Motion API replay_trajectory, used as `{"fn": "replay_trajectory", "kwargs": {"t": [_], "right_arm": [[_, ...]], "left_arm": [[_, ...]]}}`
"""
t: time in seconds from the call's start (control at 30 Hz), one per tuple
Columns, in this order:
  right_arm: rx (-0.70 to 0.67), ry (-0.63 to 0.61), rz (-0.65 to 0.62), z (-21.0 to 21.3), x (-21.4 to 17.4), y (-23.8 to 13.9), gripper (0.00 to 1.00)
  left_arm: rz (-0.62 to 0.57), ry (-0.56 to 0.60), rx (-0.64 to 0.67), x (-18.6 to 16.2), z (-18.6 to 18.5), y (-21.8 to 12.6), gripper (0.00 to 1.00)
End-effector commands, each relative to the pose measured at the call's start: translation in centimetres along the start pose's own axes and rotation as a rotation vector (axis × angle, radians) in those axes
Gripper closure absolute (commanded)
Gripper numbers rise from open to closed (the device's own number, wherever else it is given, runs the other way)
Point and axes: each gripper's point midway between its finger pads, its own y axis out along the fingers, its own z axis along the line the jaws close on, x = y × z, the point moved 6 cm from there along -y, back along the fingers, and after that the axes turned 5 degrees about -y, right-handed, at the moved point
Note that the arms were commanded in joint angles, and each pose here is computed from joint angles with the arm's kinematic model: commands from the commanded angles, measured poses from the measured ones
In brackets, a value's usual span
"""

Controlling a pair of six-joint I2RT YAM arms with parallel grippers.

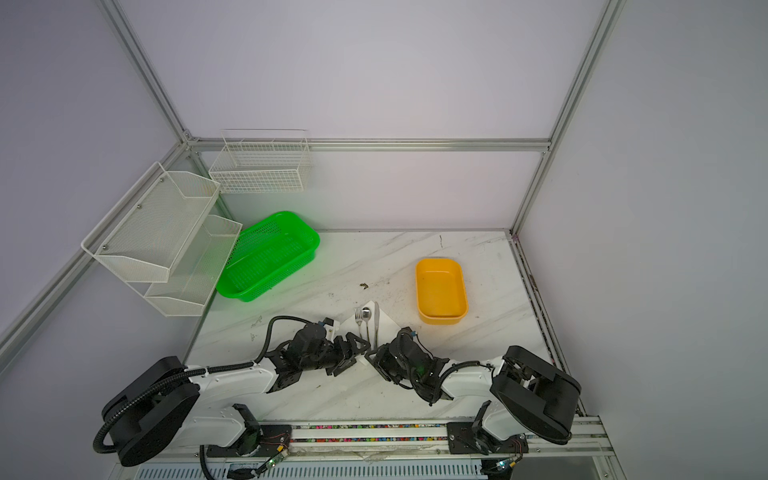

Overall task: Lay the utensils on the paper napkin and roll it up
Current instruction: 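Lift the pinched napkin corner with both grippers and fold it over the utensils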

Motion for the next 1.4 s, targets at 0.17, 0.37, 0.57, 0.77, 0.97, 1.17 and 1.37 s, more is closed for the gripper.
{"fn": "replay_trajectory", "kwargs": {"t": [0.17, 0.37, 0.57, 0.77, 0.97, 1.17, 1.37], "right_arm": [[0.049, 0.020, -0.012, 0.8, 0.5, -0.7, 0.62], [0.067, 0.015, 0.007, 0.8, 0.2, -1.5, 0.60], [0.027, -0.065, 0.068, 1.2, -0.3, -0.2, 0.68], [-0.033, -0.109, 0.083, 1.1, 0.0, 1.9, 0.81], [-0.065, -0.109, 0.051, 0.5, 1.6, 2.9, 0.83], [-0.065, -0.115, 0.025, 0.7, 3.1, 3.1, 0.84], [-0.078, -0.102, 0.026, 0.3, 3.7, 3.2, 0.85]], "left_arm": [[-0.014, 0.022, -0.101, 0.5, -3.0, 0.4, 0.14], [-0.039, 0.026, -0.095, 0.8, -3.2, 0.3, 0.14], [-0.047, 0.030, -0.094, 0.9, -3.4, 0.2, 0.15], [-0.059, 0.058, -0.076, 1.0, -4.0, -0.1, 0.14], [-0.094, 0.074, -0.041, 1.2, -3.9, -1.4, 0.13], [-0.143, 0.098, 0.006, 1.2, -3.1, -3.0, 0.23], [-0.126, 0.150, 0.021, 1.2, -3.6, -2.8, 0.50]]}}
